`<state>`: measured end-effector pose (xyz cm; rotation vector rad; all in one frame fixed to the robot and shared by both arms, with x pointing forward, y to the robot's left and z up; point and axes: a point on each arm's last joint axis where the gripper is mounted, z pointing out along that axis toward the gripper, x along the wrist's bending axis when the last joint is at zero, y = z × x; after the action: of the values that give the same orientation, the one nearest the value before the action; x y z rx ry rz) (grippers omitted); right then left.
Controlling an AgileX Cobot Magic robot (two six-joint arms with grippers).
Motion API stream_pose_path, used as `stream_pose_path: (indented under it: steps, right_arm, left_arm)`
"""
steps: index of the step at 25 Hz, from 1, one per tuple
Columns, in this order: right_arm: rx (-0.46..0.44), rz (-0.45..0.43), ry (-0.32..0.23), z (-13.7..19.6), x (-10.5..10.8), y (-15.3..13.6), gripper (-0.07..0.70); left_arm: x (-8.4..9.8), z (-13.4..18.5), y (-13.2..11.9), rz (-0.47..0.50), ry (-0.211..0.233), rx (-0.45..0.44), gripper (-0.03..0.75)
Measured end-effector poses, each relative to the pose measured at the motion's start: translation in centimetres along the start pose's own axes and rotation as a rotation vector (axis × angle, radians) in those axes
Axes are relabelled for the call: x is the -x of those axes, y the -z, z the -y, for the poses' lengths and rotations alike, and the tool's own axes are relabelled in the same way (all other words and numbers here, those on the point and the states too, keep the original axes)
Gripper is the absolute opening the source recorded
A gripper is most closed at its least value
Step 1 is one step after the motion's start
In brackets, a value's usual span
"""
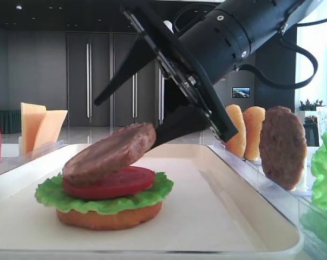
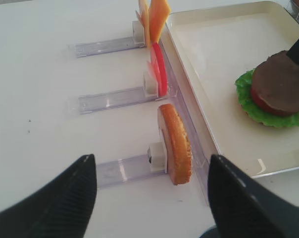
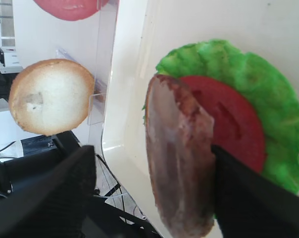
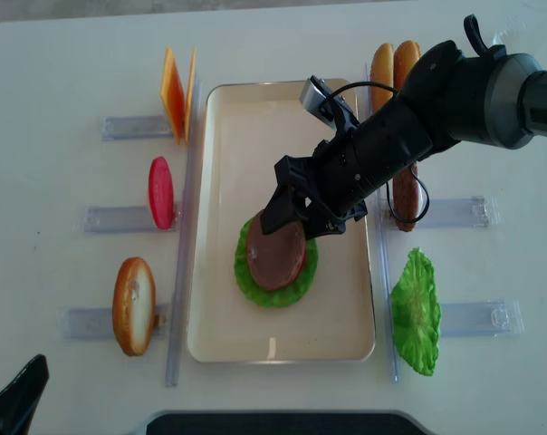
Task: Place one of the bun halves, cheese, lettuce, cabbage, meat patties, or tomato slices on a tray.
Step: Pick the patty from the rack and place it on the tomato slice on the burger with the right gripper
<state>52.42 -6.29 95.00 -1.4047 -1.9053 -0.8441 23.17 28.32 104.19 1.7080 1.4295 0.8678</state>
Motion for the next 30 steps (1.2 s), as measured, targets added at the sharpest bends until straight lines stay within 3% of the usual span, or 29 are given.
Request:
stream_pose_path:
  steps: [14, 21, 30]
  right_arm:
    - [0.002, 0.002, -0.04, 0.0, 0.0, 0.0, 0.589]
    - [-0.02, 0.04, -0.062, 0.1, 0.2, 0.1, 0.604]
    - [-0.016, 0.139, 0.008, -0.1, -1.6, 2.3, 0.612]
  left_arm:
    - [0.0, 0.0, 0.0, 0.0, 0.0, 0.0, 0.535]
    - [0.0, 0.0, 0.0, 0.0, 0.0, 0.0, 0.535]
    - [0.0, 0.0, 0.0, 0.0, 0.0, 0.0, 0.535]
